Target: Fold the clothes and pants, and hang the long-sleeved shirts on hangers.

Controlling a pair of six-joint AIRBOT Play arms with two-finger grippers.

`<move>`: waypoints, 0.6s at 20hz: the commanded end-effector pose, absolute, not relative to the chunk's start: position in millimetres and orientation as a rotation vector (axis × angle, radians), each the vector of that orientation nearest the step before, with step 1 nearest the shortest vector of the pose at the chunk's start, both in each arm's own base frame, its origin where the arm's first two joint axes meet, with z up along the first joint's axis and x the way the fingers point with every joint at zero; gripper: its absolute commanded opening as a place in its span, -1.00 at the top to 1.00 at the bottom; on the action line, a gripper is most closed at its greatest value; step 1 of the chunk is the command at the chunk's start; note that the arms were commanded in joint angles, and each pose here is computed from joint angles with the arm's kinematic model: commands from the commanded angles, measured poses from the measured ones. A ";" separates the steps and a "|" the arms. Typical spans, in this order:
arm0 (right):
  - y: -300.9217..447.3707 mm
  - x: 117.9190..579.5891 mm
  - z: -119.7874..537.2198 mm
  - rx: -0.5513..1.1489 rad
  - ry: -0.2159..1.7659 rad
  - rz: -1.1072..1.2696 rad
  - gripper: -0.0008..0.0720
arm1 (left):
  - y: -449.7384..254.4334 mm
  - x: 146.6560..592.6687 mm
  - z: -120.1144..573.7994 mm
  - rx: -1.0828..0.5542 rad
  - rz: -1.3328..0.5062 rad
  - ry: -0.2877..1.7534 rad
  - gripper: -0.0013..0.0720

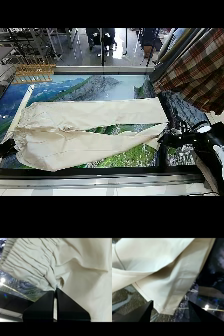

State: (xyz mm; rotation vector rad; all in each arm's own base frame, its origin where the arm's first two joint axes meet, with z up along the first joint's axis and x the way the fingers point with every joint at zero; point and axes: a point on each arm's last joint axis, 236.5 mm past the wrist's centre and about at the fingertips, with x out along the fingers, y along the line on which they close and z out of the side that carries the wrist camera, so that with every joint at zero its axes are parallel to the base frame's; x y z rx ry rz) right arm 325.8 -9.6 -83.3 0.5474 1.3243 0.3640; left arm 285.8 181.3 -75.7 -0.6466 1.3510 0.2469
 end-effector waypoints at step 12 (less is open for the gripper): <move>28.0 295.6 -89.2 0.552 1.357 0.645 0.93 | 174.6 280.8 -71.3 -0.658 0.225 1.378 0.95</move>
